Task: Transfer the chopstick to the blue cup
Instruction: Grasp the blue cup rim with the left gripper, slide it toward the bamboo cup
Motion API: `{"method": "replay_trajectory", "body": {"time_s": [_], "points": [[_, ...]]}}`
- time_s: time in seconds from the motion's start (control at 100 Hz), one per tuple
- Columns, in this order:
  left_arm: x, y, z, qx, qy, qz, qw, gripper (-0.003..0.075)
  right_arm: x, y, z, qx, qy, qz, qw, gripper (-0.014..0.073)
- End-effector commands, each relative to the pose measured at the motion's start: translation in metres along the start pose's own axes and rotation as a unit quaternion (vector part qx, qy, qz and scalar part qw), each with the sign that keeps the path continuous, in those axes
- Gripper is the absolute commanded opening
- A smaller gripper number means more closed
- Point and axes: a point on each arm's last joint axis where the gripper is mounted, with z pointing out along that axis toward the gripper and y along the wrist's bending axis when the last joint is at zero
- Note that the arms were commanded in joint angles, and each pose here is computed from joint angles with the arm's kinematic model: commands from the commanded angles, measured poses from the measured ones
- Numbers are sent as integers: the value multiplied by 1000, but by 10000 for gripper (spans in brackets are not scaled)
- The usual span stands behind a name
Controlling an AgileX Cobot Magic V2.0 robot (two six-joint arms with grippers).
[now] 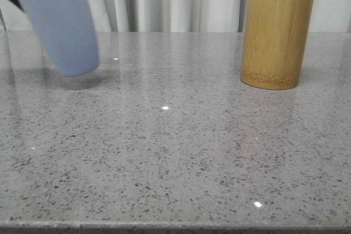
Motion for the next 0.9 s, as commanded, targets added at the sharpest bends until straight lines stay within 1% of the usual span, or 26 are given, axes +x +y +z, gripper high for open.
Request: {"method": "replay_trajectory", "body": {"time_s": [0.0,0.1,0.4,0.53,0.73,0.82,0.89], "points": [[-13,-24,-21,27,-51,13,998,-19,-16,1,-2,-4,-48,-2,999,348],[-22,-42,-14,40,-43,28,998,-19,-16,1,-2,-4,-48,-2,999,348],[-43,-83,9,67,-34,65,995,-19,-16,1,-2,-4,-48,-2,999,348],[-47,-90,18,71,-32,71,994,-19,-16,1,-2,-4,-48,-2,999,348],[-48,-92,20,80,-33,67,994,-14,-16,1,-2,-4,-48,-2,999,348],[-49,-92,18,81,-35,68,994,39,-16,1,-2,-4,-48,-2,999,348],[-50,-93,17,85,-37,67,993,108,-16,1,-2,-4,-48,-2,999,348]]}}
